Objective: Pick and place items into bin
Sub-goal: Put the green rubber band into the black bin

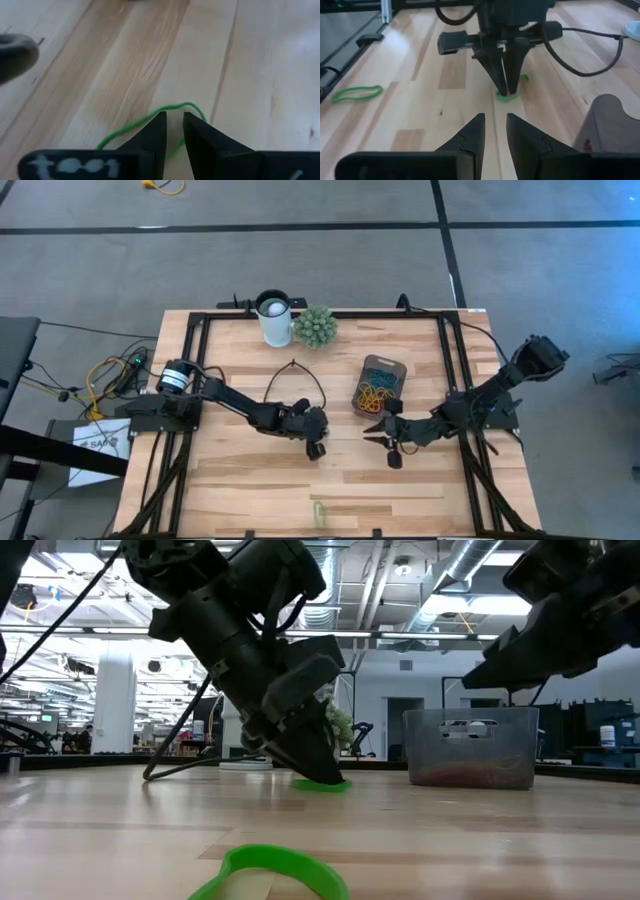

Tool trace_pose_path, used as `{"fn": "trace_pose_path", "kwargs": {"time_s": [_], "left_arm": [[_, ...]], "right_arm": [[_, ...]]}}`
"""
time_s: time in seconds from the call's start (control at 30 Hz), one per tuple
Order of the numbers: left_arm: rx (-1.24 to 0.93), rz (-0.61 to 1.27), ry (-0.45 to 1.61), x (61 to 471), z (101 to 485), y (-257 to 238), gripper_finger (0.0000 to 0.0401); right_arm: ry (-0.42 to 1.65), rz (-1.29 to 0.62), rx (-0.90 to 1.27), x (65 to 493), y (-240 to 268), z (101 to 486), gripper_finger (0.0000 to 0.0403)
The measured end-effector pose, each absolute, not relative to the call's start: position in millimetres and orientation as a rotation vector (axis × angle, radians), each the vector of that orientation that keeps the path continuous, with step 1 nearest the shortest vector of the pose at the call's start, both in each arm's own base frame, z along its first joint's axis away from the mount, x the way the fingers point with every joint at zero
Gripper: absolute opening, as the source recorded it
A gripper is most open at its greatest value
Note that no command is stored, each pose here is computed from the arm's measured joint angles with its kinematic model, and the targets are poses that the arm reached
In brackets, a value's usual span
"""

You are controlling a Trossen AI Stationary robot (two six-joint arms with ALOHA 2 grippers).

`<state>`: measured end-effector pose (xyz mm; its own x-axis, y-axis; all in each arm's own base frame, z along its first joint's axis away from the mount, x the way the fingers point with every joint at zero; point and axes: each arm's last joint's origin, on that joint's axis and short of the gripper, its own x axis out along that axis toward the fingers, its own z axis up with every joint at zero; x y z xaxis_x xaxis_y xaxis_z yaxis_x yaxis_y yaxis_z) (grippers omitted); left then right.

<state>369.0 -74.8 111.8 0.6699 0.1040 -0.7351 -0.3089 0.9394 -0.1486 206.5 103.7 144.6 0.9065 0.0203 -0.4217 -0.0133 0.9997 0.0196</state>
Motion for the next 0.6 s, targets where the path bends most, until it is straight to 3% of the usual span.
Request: {"fn": "trace_pose_path", "kwargs": {"time_s": [0.6], "left_arm": [[-0.313, 0.166, 0.774, 370.3, 114.3, -85.5, 0.0059]], "right_arm": [[0.441, 0.010, 0.057, 206.8, 103.6, 143.5, 0.0072]]}}
